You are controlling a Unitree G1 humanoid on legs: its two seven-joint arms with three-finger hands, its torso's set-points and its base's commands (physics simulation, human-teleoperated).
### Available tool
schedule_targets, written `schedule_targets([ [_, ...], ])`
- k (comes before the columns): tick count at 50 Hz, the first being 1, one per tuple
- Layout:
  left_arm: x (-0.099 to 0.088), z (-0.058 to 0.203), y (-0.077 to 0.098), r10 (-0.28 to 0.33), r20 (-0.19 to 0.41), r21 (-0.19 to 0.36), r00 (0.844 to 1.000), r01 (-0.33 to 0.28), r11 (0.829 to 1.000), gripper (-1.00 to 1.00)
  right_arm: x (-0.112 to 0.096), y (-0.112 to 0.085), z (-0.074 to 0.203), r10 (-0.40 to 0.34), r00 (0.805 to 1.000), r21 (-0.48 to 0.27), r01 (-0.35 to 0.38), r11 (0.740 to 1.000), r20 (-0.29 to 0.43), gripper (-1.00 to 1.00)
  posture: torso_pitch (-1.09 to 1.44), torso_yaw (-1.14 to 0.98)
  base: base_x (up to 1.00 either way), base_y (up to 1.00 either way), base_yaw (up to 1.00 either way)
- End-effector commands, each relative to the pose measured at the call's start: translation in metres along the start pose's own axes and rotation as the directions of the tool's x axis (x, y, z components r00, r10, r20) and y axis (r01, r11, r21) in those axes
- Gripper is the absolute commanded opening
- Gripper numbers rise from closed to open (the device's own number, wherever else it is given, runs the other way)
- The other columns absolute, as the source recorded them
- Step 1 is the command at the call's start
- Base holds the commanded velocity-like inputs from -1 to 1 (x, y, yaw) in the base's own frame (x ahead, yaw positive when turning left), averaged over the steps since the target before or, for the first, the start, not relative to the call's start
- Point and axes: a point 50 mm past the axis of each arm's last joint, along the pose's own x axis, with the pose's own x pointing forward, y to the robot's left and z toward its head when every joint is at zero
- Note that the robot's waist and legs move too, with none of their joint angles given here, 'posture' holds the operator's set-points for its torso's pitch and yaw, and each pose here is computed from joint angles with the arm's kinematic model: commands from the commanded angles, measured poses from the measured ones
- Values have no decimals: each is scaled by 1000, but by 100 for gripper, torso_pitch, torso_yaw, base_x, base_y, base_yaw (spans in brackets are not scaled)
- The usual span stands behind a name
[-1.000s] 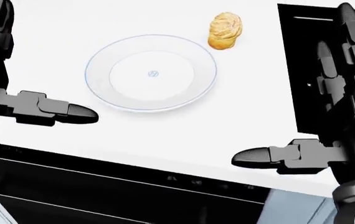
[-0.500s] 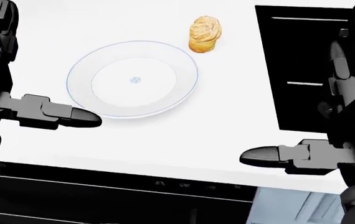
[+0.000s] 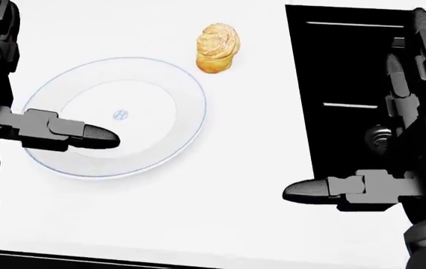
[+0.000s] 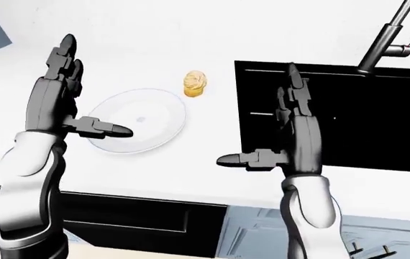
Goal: Place the pastries on the plates.
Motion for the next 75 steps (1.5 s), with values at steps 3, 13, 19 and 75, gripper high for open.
schedule_targets([
  [3,-1,19,3,17,106,9,994,-18,1000,100,-2,-2,15,-10,995,-21,13,1000,98,100,0,18,0,20,0],
  [13,-4,17,3,16,99,11,995,-17,1000,100,-3,-1,14,-9,995,-21,11,1000,98,100,0,18,0,27,0],
  [19,-3,18,3,16,101,11,995,-17,1000,100,-3,-2,13,-16,995,-12,17,1000,96,100,0,18,0,59,0],
  [75,-1,19,3,12,103,19,995,-14,1000,100,-3,-6,20,-38,994,16,36,999,106,100,0,18,0,1,17],
])
